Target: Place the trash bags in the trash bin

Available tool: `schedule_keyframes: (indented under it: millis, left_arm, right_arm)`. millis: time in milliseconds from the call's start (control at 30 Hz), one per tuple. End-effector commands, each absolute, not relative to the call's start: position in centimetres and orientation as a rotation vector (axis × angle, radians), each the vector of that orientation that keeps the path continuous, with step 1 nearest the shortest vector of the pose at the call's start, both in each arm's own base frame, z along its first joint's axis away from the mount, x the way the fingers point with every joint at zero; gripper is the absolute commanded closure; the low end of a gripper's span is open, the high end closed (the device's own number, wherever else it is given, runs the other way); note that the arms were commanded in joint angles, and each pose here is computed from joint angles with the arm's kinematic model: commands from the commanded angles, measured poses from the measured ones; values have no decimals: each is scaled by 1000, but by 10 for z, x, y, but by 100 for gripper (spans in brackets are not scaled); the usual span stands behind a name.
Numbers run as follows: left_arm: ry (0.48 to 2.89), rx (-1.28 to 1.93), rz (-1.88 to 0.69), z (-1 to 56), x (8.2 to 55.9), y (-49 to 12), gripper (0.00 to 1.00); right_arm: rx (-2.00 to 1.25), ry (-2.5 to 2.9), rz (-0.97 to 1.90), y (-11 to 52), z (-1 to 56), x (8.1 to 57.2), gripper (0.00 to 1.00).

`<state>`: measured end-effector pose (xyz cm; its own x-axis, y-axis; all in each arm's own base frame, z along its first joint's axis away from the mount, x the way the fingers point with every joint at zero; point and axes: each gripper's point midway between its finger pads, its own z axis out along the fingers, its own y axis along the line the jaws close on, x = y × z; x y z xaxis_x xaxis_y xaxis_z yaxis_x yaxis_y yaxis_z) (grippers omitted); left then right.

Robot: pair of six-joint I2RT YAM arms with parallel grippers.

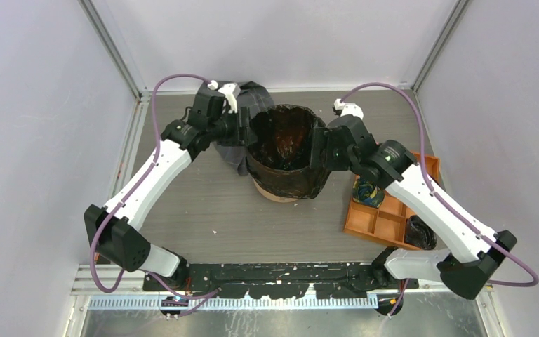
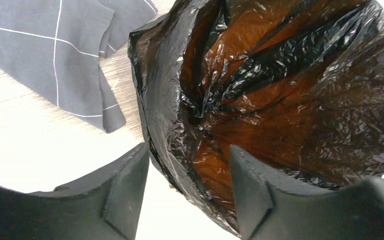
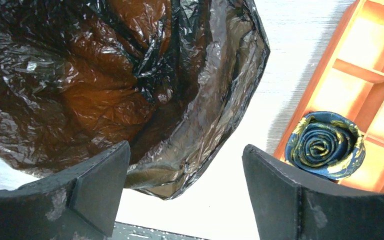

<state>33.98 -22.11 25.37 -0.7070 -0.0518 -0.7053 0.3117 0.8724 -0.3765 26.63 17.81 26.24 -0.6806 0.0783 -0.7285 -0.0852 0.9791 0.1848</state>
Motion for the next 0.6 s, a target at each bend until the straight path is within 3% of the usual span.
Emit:
schedule_keyframes:
  millis: [0,200,267,567]
  left_arm:
    - [2179,215,-644,290,344,-225,35]
    - [2147,213,-670,305,340,-225,21]
    - [2131,210,-680,310,335,-223,1]
    - [2056,111,-670,324,309,-190,0]
  right_arm:
    - [87,2165,367,176,293,269,11]
    - [134,2102,402,166,301,263,5]
    - [147,2095,408,164,302,261,4]
    - [365,1967,361,123,300,252,3]
